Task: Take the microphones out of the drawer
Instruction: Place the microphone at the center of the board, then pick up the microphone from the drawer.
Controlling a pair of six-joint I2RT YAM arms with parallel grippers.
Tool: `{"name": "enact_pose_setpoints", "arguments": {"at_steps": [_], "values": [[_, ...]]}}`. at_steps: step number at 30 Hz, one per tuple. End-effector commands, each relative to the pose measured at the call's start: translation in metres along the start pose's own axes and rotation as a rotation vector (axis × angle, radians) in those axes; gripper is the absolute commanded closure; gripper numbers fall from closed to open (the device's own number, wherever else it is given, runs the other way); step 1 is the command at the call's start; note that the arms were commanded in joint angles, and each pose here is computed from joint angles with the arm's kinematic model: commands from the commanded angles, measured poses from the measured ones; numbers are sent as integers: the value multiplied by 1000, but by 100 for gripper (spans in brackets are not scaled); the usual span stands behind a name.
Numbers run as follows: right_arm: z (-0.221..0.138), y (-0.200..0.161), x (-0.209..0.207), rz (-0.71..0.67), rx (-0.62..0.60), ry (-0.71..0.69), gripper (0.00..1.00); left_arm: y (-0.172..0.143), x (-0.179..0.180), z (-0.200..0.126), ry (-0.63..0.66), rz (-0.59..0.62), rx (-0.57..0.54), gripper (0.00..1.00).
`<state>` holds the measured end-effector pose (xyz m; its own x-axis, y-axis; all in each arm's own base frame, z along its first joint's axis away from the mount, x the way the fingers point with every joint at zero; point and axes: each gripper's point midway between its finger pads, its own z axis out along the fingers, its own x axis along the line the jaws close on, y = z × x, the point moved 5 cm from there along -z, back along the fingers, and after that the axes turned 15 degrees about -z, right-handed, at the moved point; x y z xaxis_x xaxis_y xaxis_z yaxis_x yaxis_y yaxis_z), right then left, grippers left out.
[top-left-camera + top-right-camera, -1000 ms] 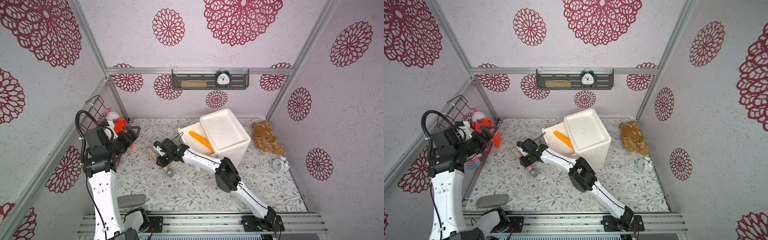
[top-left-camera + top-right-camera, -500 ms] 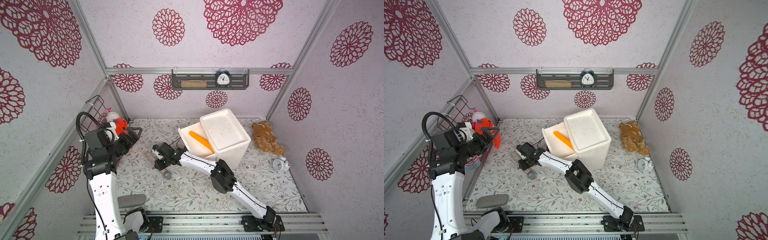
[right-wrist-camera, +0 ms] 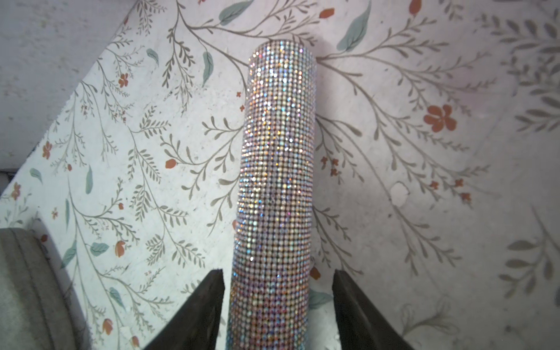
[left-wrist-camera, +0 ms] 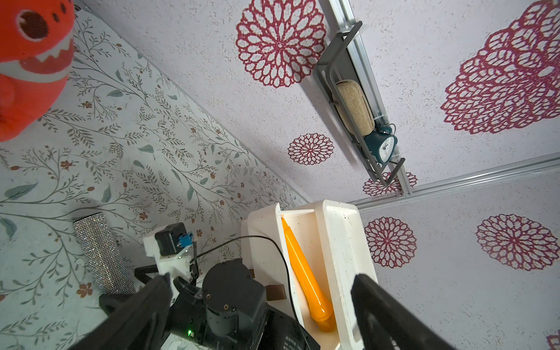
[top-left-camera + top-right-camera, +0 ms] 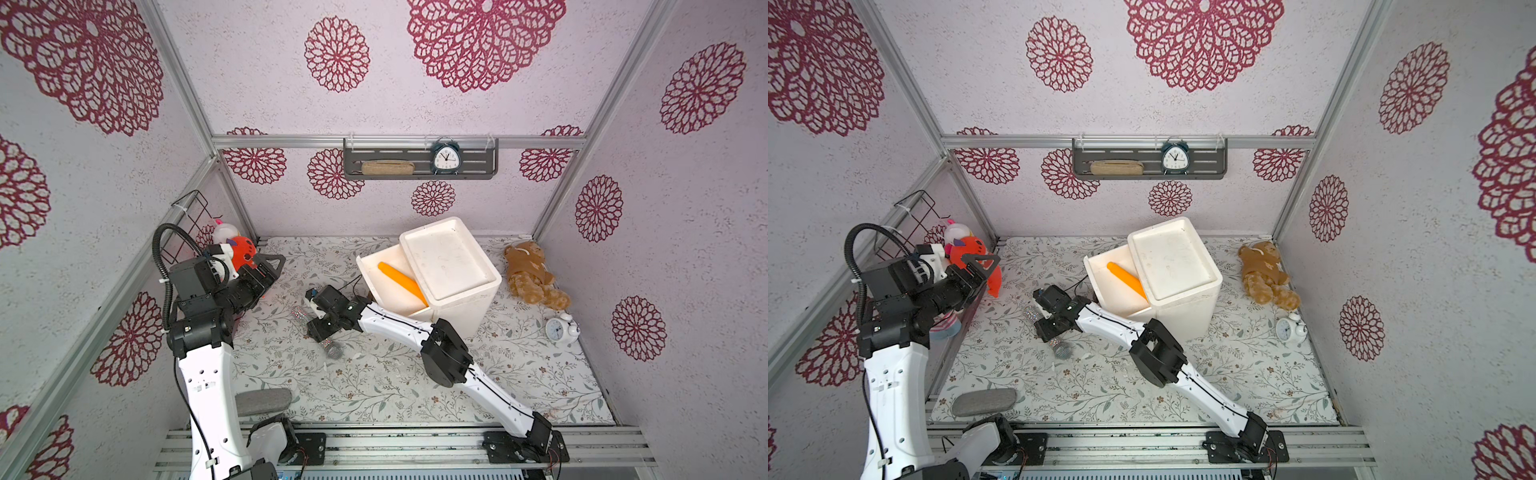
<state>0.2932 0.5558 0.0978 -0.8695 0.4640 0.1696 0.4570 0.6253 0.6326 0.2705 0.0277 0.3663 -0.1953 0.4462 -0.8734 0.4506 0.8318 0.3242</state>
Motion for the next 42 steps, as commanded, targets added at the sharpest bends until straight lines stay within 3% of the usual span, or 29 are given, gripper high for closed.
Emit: {"name": "enact_pose_setpoints", "arguments": {"at_steps": [1,11,29,42], "values": [[-43,44,5,-53,-130,-17,31,3,-1,2,-19,22,0,3],[-105,84,10,-139,-253,-53,1,2,-8,2,-36,27,6,3],[-248,140,10,-243,-490,-126,1,-2,-23,-15,-59,49,-25,3],[-347,122,-37,-238,-471,-371,1,-20,-34,8,-19,76,67,3]]}}
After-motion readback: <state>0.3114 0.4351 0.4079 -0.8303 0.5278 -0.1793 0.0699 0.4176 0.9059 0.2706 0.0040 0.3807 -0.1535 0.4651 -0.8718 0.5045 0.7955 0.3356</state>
